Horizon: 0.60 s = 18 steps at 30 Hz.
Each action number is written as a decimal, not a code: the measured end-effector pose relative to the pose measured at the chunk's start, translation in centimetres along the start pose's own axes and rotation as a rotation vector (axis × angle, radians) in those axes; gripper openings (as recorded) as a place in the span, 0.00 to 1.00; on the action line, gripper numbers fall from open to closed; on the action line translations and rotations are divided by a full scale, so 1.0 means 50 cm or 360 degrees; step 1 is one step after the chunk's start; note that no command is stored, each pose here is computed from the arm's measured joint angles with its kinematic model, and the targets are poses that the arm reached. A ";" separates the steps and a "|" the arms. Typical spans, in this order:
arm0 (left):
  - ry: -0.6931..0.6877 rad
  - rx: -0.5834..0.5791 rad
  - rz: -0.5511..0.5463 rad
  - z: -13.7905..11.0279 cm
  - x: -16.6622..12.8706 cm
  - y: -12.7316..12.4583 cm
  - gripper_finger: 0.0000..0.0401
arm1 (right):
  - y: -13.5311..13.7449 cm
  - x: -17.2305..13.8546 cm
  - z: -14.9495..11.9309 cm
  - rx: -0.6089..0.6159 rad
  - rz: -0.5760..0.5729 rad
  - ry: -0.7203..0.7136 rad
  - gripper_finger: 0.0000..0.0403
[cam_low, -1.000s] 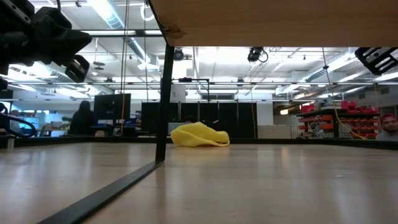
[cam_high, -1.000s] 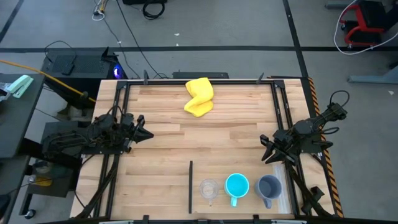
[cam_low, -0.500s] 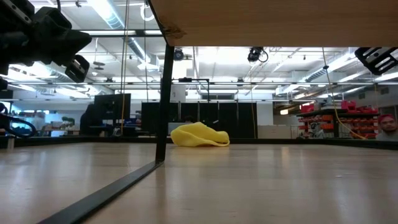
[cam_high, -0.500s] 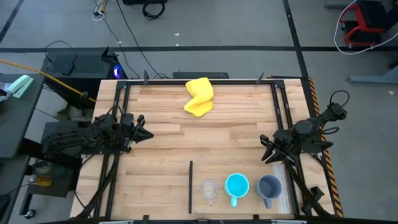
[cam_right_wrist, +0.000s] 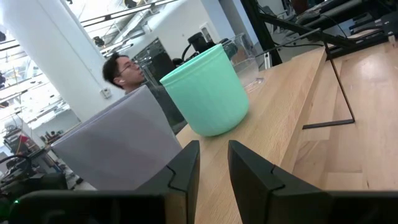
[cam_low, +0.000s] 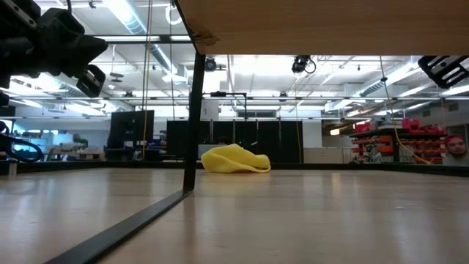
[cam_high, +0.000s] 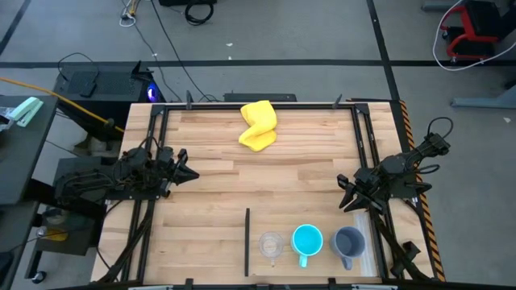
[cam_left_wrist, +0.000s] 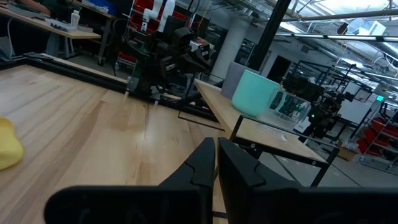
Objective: Stack small to large cups/mugs on shelf
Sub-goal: Return to Home Position
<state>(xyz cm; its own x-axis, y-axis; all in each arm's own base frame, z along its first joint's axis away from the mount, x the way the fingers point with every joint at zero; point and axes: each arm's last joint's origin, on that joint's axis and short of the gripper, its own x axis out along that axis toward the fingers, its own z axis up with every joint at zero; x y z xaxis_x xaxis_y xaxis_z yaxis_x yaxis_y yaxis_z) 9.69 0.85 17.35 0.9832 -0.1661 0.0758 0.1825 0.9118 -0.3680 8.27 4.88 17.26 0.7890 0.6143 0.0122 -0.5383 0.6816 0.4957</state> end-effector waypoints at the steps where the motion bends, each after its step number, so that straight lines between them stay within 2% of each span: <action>1: 0.0000 -0.0001 0.0000 0.000 0.000 0.000 0.06 | 0.000 0.000 0.000 0.0000 0.0000 0.0001 0.23; 18: -0.0001 -0.0001 0.0000 0.000 0.000 0.000 0.08 | 0.000 0.000 0.000 0.0000 0.0000 0.0001 0.23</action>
<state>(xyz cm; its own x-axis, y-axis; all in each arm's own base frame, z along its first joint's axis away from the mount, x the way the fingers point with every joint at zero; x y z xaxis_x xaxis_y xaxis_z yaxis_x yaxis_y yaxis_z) 9.69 0.85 17.35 0.9831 -0.1661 0.0765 0.1826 0.9116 -0.3684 8.27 4.88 17.25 0.7888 0.6146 0.0118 -0.5384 0.6815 0.4957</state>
